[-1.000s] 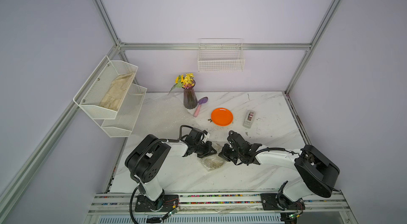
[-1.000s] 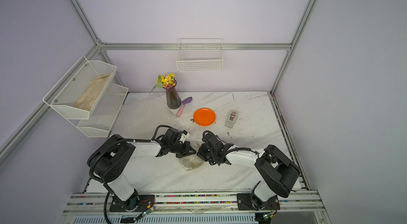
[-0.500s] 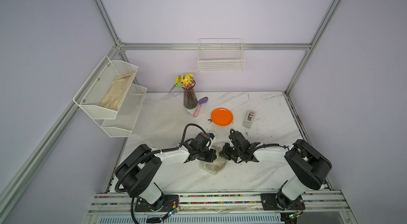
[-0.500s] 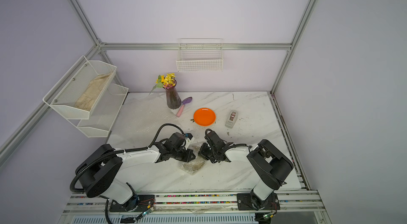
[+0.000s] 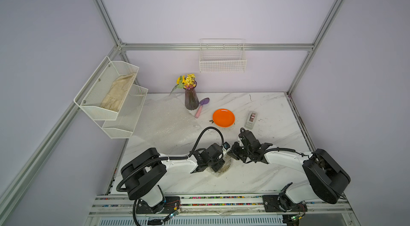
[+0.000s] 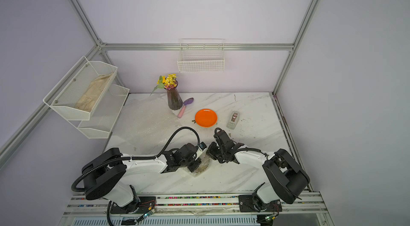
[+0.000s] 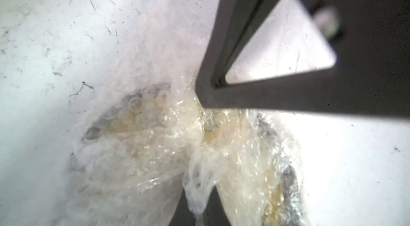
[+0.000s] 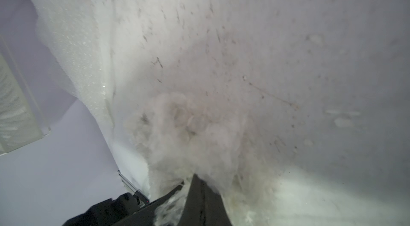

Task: Wrap dinner plates in bubble wrap
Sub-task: Wrap the plate in the bubble wrap.

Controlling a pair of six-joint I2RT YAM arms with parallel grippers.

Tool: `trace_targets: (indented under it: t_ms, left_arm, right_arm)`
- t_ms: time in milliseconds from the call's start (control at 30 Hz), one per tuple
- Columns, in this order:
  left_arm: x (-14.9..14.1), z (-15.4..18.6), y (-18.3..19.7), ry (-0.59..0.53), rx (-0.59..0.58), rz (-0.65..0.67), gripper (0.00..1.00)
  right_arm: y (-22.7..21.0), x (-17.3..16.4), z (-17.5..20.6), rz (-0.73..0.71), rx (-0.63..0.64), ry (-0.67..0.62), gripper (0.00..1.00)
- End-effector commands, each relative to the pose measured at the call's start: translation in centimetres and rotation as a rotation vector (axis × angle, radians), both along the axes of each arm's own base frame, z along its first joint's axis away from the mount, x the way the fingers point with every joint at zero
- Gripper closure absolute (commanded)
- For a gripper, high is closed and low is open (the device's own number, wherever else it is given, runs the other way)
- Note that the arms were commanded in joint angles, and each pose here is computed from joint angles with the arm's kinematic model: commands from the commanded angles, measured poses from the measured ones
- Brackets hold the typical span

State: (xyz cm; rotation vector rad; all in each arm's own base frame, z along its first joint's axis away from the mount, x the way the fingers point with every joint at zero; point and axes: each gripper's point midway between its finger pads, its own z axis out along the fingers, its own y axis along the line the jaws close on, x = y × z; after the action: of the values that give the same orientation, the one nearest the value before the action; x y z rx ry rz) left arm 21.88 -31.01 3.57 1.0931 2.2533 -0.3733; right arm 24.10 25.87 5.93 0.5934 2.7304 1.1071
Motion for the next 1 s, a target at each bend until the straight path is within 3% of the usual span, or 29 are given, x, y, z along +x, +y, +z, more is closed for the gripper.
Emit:
trace_targets:
  t_ms: [0,233,367,433,533,600,700,800,967]
  left_arm:
    - [-2.0,-3.2,2.5,0.013,0.118,-0.080,0.94]
    - [-2.9,-3.1,2.1,0.017,0.088,-0.133,0.95]
    - [-3.1,-3.2,2.0,0.023,0.084,-0.144,0.95]
    - [-3.1,-3.3,2.0,0.024,0.087,-0.145,0.95]
    - [-3.0,-3.3,2.1,0.023,0.091,-0.141,0.96]
    - [-3.0,-3.3,2.2,0.020,0.089,-0.135,0.96]
    - [-3.1,-3.3,2.3,0.015,0.082,-0.138,0.96]
    - [-3.2,-3.2,2.3,0.009,0.076,-0.141,0.97]
    - [-3.2,-3.3,2.3,0.006,0.072,-0.143,0.97]
  right_arm:
    - [0.9,0.0,1.2,0.061,0.078,0.013,1.00]
    - [5.0,-0.1,2.0,0.188,0.304,0.083,1.00]
    - [5.1,-0.5,1.4,0.204,0.315,0.112,1.00]
    - [3.5,-0.2,0.9,0.152,0.245,0.120,1.00]
    - [-0.8,0.0,0.4,0.084,-0.003,0.087,1.00]
    - [-1.4,0.1,1.3,0.087,-0.041,0.055,1.00]
    - [0.4,0.7,3.0,0.138,0.050,0.026,1.00]
    - [3.5,1.3,4.5,0.177,0.237,0.040,1.00]
    - [4.8,0.2,2.0,0.211,0.331,0.153,1.00]
